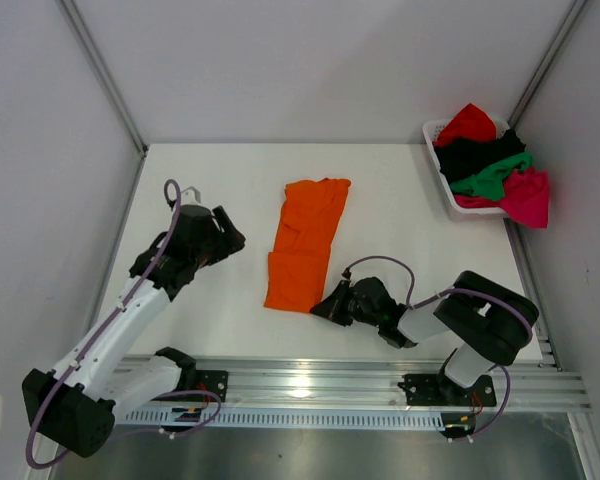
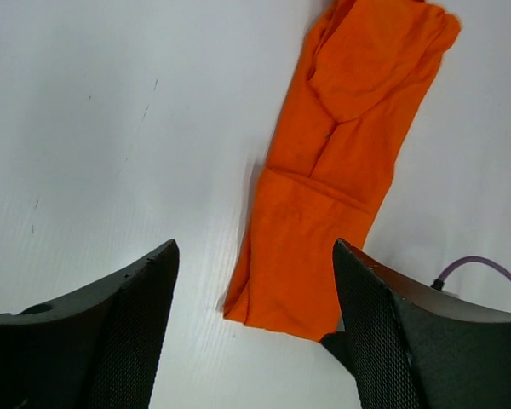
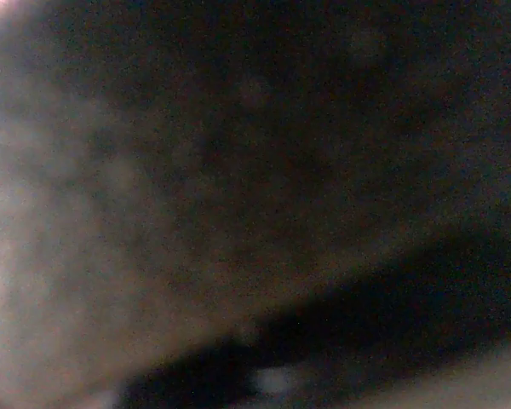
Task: Fold and stack the t-shirts
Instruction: Fold the tshirt
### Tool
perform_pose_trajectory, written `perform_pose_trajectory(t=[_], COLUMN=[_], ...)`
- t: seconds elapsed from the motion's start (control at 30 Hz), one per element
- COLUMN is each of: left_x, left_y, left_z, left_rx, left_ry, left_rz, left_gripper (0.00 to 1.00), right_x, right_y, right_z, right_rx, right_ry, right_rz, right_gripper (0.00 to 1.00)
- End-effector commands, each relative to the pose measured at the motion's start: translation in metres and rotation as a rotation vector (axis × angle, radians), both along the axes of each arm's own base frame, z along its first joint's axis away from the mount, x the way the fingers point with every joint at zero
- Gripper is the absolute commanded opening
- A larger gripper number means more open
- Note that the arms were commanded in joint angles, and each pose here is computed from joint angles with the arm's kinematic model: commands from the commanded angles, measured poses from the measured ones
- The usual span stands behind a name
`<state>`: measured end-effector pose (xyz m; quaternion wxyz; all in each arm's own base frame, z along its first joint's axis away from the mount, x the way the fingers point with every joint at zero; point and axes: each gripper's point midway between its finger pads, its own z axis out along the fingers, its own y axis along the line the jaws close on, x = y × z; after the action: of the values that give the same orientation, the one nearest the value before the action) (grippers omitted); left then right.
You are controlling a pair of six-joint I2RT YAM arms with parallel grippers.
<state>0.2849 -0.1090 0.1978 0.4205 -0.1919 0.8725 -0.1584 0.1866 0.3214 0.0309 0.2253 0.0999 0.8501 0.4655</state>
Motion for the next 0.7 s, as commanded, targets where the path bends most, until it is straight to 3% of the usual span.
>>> perform_pose_trajectory(t=[0.0,0.17,0.4,0.53,0.67], left_x=[-0.007,-0.035,-0.059,-0.072,-0.063], left_y=[0.004,-0.015,-0.03,-0.04,-0.053], left_z=[-0.025,-0.088,-0.128,-0.154,-0.15], left_rx=[-0.014,-0.112,-0.183,-0.268,-0.374], left_ry=[0.047,0.197,0.279,0.29,0.197], left_rz=[0.027,-0.01,-0.001,0.007,-0.003], left_gripper=[0.75,0.72,0.72,0.72,0.72], right_x=[0.004,0.001,0.005,0.007,0.008], right_y=[0.004,0.001,-0.014,-0.022,-0.027], right_z=[0.008,0.008,0.014,0.021,0.023], right_rx=[0.021,0.003,-0.042,-0.046,-0.049], right_ry=[-0.044,-0.048,-0.085,-0.109,-0.111], right_rz=[0.011,0.029,0.016,-0.002,-0.015], right_gripper=[0.04,0.01,0.0,0.0,0.0])
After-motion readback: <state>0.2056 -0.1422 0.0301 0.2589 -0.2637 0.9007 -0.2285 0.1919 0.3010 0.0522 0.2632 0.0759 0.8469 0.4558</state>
